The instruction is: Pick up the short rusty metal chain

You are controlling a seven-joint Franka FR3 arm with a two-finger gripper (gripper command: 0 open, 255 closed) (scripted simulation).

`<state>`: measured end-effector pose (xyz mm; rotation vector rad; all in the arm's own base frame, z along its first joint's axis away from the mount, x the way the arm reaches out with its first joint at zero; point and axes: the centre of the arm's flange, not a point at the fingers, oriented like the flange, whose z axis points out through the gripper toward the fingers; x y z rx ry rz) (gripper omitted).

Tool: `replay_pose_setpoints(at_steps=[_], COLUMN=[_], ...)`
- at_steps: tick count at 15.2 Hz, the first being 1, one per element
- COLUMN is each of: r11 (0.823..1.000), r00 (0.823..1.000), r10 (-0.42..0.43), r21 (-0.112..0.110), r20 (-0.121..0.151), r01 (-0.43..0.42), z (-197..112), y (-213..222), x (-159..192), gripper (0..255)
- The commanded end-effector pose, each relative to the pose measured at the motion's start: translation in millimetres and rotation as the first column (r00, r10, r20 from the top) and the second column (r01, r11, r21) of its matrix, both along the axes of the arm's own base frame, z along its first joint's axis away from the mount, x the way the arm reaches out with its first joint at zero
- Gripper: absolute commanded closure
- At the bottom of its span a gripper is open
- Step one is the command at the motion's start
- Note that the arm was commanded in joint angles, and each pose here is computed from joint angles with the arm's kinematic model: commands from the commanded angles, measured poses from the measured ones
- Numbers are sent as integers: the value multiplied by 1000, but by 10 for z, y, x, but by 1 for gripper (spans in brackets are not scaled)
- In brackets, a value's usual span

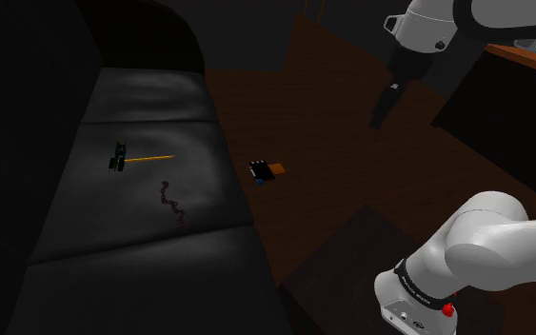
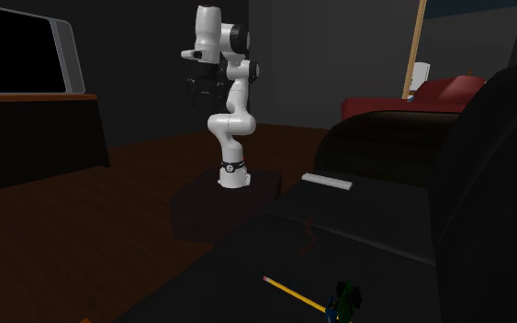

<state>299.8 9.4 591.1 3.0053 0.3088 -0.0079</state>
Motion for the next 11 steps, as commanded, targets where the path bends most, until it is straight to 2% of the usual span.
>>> replay_pose_setpoints(at_steps=[1,11], r11=[1000,1000], r00=[1000,1000], r10=[0,6], r21=[0,-13], r20=[0,1], r01=[0,-6], z=[0,-615], y=[0,990], x=[0,650], gripper=[0,0])
